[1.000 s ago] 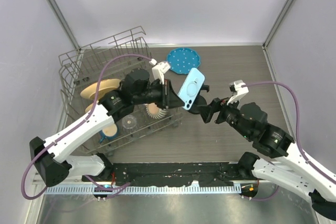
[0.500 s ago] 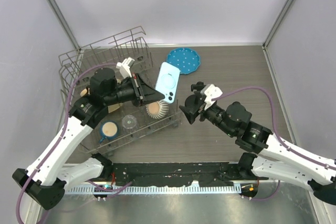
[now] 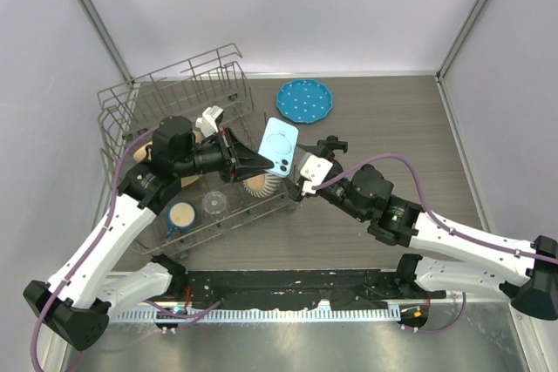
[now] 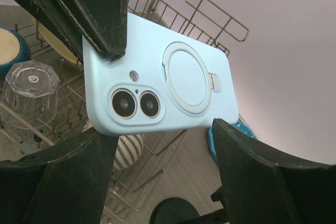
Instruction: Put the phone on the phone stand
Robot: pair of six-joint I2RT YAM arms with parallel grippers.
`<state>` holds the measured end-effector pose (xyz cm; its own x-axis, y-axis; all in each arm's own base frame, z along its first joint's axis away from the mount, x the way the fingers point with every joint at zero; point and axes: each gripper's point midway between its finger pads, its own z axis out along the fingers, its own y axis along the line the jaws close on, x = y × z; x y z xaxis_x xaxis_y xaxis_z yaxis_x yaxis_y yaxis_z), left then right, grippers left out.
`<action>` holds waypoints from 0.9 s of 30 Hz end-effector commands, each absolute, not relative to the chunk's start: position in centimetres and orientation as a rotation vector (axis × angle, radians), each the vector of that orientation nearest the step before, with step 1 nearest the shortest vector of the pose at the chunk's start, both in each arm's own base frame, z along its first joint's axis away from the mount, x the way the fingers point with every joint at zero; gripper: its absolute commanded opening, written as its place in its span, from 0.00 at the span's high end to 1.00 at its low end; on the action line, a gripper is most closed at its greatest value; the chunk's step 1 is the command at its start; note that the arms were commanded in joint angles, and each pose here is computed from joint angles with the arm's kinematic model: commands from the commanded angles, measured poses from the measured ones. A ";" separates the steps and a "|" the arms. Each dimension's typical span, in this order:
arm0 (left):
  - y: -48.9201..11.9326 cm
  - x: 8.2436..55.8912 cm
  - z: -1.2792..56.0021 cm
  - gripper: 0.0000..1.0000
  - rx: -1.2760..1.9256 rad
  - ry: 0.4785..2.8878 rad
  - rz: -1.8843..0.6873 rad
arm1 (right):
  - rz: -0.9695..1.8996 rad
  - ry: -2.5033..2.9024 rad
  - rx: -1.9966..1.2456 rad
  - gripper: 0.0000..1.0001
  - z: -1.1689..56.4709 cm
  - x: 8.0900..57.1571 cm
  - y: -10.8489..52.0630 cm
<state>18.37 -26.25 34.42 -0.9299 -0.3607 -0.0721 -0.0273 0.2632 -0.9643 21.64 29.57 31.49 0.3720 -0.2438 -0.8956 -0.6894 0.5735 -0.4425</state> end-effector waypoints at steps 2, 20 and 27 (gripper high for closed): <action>-26.4 16.4 38.3 1.00 -0.236 2.151 -1.882 | 0.368 1.002 -0.891 0.24 37.4 21.2 30.2; -26.9 17.2 38.7 1.00 -0.464 2.146 -2.020 | 0.053 0.888 -0.868 0.77 38.6 22.8 31.0; -27.0 17.8 38.7 0.99 -0.492 2.105 -2.053 | 0.104 0.950 -0.811 0.99 38.7 22.7 31.7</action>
